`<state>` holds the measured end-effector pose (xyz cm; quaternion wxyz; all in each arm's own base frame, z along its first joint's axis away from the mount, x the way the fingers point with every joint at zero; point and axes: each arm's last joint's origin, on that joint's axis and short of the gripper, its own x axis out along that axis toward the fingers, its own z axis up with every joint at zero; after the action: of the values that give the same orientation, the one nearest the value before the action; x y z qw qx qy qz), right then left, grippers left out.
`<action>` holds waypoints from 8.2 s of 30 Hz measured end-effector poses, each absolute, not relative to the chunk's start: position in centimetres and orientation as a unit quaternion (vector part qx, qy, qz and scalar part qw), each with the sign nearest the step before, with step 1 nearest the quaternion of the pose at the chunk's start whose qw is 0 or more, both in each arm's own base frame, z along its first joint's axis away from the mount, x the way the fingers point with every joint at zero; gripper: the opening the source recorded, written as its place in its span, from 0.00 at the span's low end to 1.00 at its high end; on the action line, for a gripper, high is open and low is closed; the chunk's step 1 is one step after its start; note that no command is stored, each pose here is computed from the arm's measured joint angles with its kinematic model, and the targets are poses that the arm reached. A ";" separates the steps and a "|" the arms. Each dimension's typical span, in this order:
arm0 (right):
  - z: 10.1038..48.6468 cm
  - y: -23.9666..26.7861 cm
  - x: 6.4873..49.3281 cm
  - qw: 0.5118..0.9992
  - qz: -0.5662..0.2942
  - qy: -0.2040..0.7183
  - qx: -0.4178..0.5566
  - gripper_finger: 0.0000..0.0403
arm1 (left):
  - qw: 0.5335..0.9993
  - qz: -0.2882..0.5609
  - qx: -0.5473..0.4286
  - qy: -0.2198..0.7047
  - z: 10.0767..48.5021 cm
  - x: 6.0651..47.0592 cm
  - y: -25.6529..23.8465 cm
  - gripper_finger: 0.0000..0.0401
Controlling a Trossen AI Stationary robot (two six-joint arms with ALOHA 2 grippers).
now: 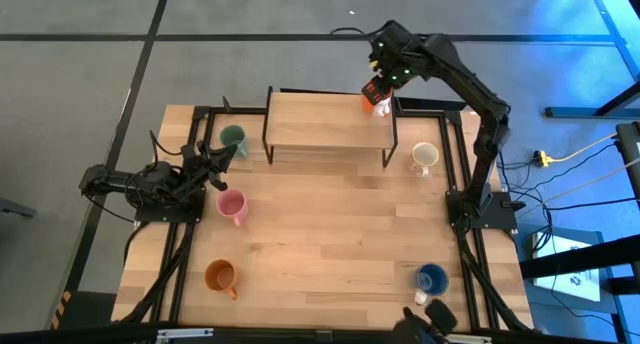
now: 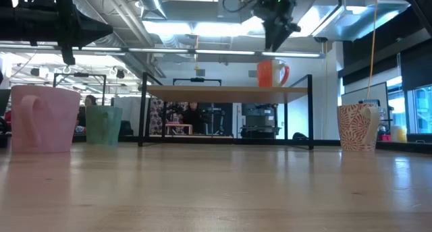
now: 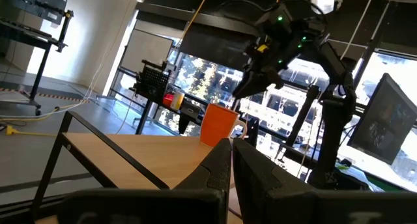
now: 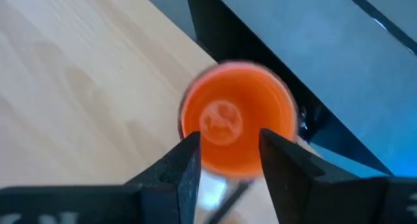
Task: Place coffee mugs
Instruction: Put the orange white mug on the shelf, then put the yellow patterned mug on the shelf
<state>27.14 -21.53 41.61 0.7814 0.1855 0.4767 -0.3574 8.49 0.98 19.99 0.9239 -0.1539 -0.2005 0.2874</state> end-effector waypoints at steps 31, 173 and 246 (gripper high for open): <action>32.6 -16.3 22.0 0.803 -0.366 0.380 0.279 0.35 | 0.915 0.312 -0.157 -0.200 19.9 8.4 1.1 0.03; 23.7 -10.4 15.3 0.700 -0.373 0.520 0.317 0.44 | 0.916 0.315 -0.154 -0.193 19.8 8.5 1.1 0.03; 22.8 -1.2 36.1 0.767 -0.186 0.552 0.269 0.00 | 0.916 0.317 -0.155 -0.193 19.8 8.4 1.1 0.03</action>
<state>36.05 -1.20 22.78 0.7668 0.2687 0.5524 -0.1860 8.44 1.11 19.80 0.9157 -0.1546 -0.1926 0.3171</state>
